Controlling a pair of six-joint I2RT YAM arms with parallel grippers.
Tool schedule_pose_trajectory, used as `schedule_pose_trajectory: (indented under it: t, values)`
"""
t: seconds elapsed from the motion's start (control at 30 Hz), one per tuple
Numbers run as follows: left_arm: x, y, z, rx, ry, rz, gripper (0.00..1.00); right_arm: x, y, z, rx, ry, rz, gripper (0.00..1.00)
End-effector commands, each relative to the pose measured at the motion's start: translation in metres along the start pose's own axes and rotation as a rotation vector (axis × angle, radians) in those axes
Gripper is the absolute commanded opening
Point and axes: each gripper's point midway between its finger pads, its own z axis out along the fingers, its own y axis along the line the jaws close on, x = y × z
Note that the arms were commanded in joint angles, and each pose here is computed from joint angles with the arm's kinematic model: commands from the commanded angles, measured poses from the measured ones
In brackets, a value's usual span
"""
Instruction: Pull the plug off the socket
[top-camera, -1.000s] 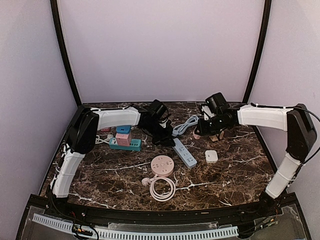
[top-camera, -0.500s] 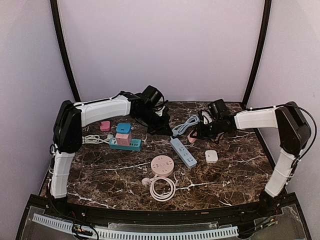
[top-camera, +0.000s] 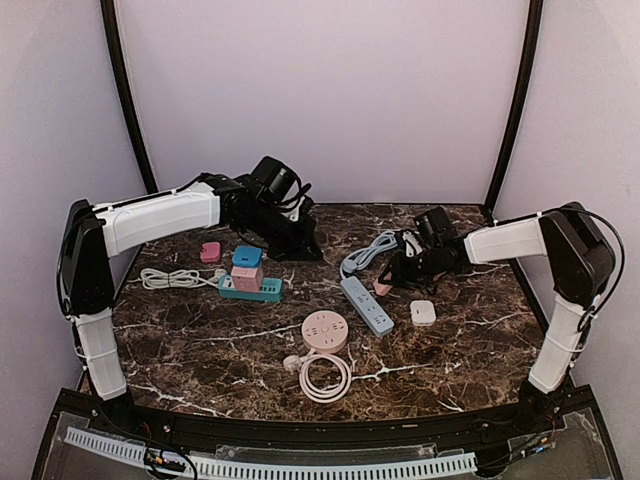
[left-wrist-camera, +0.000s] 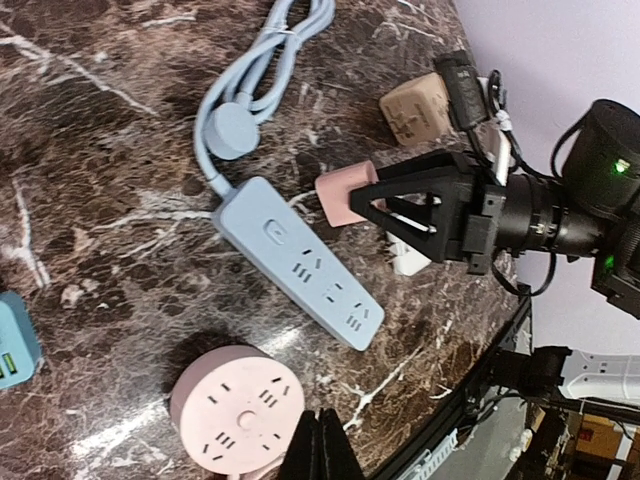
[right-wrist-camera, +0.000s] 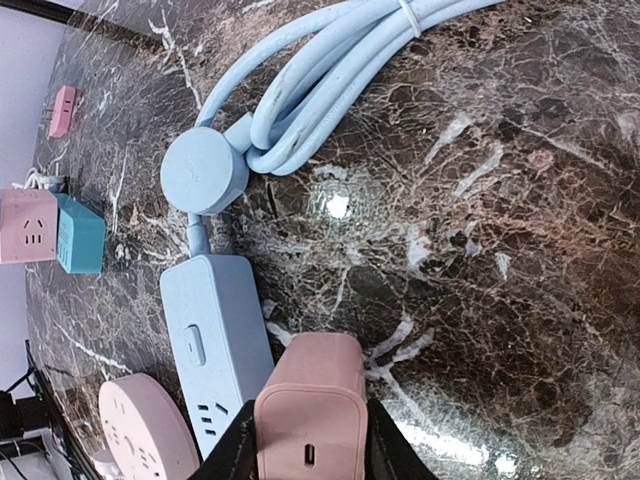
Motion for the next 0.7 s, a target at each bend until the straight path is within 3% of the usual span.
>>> schedule_pose_trajectory:
  t: [0.0, 0.17, 0.5, 0.67]
  values:
    - [-0.005, 0.021, -0.028, -0.089, -0.080, 0.014, 0.02, 0.001, -0.008, 0.001, 0.014, 0.002, 0.019, 0.36]
    - [-0.005, 0.038, -0.040, -0.143, -0.103, 0.013, 0.06, 0.004, -0.013, 0.000, 0.030, 0.009, 0.026, 0.47]
    - [-0.011, 0.063, -0.061, -0.241, -0.139, 0.002, 0.13, 0.000, -0.014, -0.013, 0.078, -0.008, 0.014, 0.57]
    - [-0.015, 0.086, -0.076, -0.350, -0.179, -0.017, 0.23, -0.005, -0.009, -0.024, 0.119, -0.027, -0.025, 0.69]
